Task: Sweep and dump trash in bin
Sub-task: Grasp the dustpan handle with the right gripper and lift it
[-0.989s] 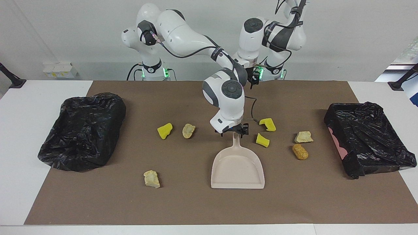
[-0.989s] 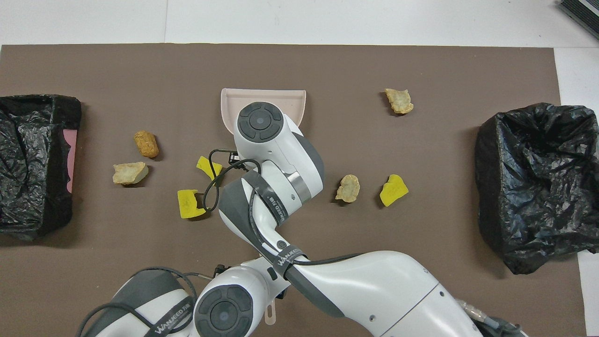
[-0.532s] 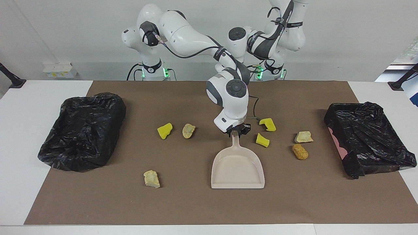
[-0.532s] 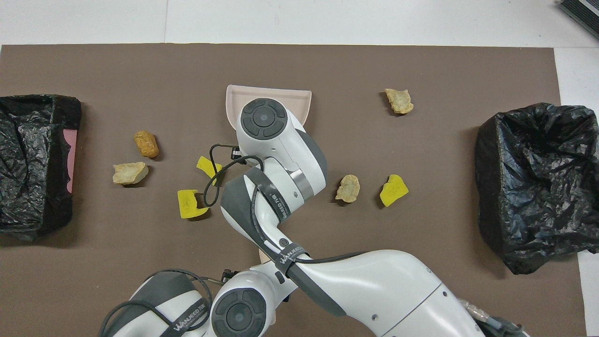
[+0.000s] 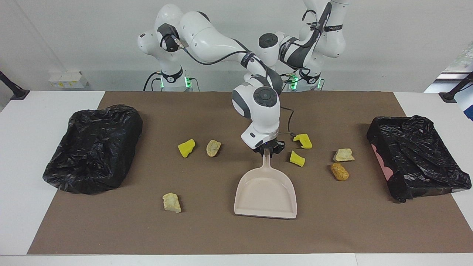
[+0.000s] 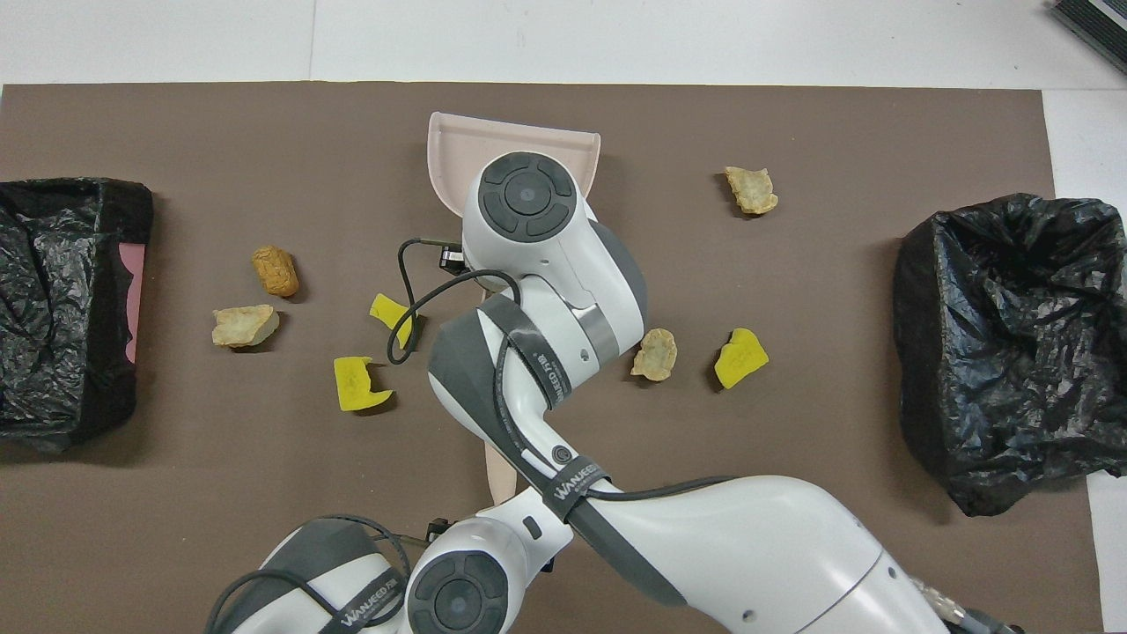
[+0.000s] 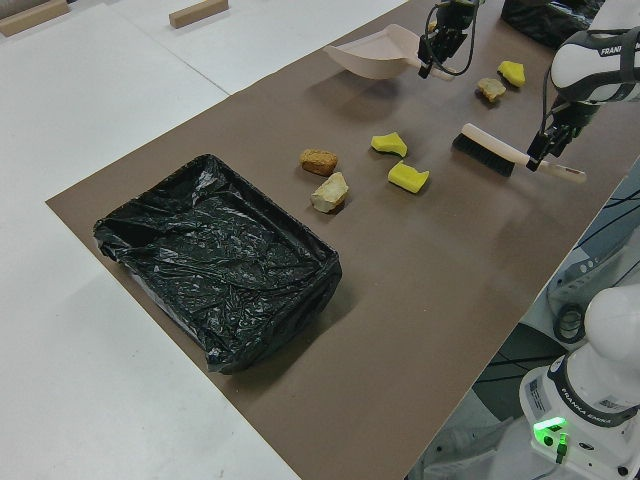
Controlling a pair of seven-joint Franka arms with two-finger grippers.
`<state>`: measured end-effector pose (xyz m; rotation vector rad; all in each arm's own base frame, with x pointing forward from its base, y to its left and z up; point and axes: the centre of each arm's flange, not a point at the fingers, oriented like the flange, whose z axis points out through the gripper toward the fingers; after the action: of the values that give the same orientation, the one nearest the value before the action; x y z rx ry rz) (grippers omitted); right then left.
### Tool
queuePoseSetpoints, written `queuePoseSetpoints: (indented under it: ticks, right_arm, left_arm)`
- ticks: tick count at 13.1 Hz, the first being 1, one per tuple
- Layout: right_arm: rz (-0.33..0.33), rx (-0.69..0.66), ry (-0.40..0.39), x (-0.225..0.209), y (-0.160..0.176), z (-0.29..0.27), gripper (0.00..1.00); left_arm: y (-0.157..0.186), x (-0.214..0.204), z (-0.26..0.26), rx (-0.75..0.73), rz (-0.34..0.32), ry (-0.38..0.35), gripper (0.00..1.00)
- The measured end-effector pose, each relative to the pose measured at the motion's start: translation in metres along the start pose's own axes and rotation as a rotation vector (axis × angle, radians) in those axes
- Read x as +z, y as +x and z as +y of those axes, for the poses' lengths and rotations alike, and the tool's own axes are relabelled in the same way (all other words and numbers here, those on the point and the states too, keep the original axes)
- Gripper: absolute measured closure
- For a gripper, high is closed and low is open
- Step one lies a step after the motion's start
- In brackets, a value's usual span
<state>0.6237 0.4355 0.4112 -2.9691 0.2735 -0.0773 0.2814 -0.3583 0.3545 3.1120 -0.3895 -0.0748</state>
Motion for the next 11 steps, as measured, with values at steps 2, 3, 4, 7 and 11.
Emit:
queuePoseSetpoints:
  ticks: [2,3,4,7,11]
  right_arm:
    - [0.004,-0.021,-0.003,-0.018,0.019,0.023,0.68]
    - [-0.008,-0.056,-0.015,-0.027,0.029,0.039,0.68]
    - [-0.026,-0.103,-0.032,-0.038,0.038,0.057,0.68]
    - [-0.073,-0.23,-0.058,-0.068,0.057,0.106,0.68]
    - [-0.151,-0.526,-0.07,-0.075,0.057,0.135,0.68]
  left_arm:
    - [0.0,0.005,0.002,-0.007,-0.004,0.003,0.26]
    - [0.0,0.006,0.001,-0.009,-0.006,0.004,0.37]
    - [0.0,0.007,0.0,-0.01,-0.007,0.005,0.52]
    - [-0.001,0.008,-0.002,-0.015,-0.022,0.013,0.74]
    - [0.022,-0.01,-0.02,-0.076,-0.026,0.008,0.74]
